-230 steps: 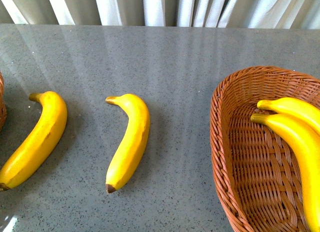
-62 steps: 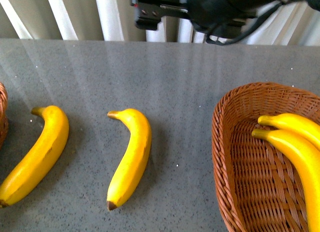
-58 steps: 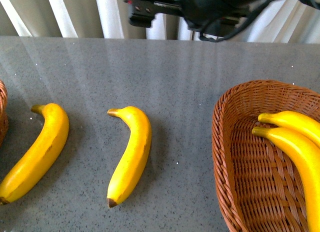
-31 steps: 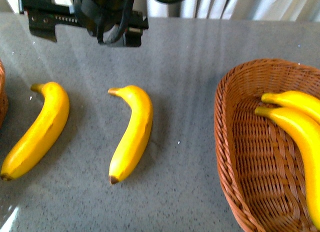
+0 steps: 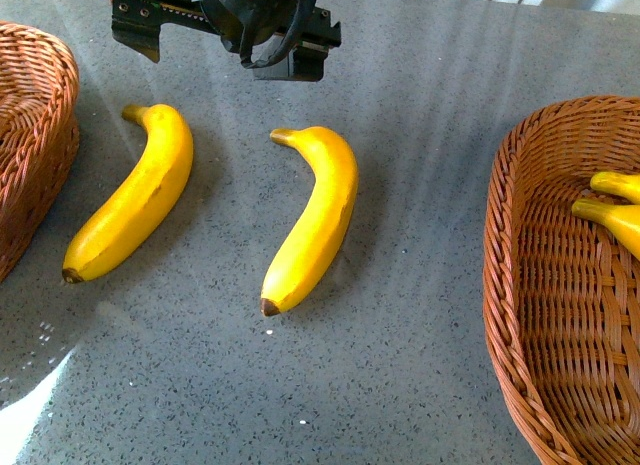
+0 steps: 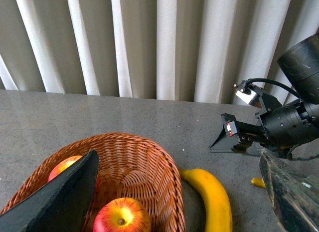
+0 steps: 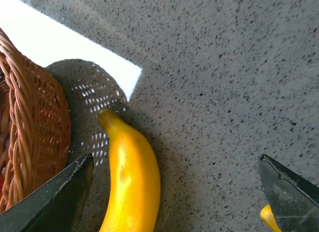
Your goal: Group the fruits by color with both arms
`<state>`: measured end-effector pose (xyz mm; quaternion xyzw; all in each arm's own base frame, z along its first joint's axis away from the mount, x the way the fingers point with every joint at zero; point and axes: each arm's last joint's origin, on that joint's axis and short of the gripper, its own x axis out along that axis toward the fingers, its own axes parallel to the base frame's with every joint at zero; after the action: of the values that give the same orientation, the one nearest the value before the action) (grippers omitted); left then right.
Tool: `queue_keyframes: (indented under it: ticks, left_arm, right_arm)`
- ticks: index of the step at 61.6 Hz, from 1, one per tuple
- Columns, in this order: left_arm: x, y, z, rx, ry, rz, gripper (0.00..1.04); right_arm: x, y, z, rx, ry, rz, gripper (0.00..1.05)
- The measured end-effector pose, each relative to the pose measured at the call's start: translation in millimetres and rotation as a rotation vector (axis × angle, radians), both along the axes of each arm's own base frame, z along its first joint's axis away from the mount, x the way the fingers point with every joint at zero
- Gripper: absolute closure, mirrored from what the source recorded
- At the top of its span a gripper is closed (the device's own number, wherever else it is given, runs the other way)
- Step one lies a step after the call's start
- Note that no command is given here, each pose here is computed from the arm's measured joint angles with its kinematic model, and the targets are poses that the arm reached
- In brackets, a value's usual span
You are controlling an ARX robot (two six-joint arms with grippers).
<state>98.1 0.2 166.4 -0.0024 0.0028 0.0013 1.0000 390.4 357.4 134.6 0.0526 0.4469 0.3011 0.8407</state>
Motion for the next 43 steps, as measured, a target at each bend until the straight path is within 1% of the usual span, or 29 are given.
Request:
queue_keyframes:
  ticks: [7,13,21,43]
  left_arm:
    - [0.0,0.0,0.0,0.0,0.0,0.0,0.09]
    - [0.0,0.0,0.0,0.0,0.0,0.0,0.09]
    - [0.0,0.0,0.0,0.0,0.0,0.0,0.09]
    - [0.0,0.0,0.0,0.0,0.0,0.0,0.09]
  right_arm:
    - [-3.7,-1.2,-6.2,-0.002,0.021,0.009,0.09]
    - [-10.7,-5.0,-20.1,-0.014,0.067,0.025,0.09]
    - [-17.8,-9.0,-28.9,0.001,0.114,0.042,0.09]
    - [-23.4,-8.7,-15.1,0.103,0.181,0.106,0.09]
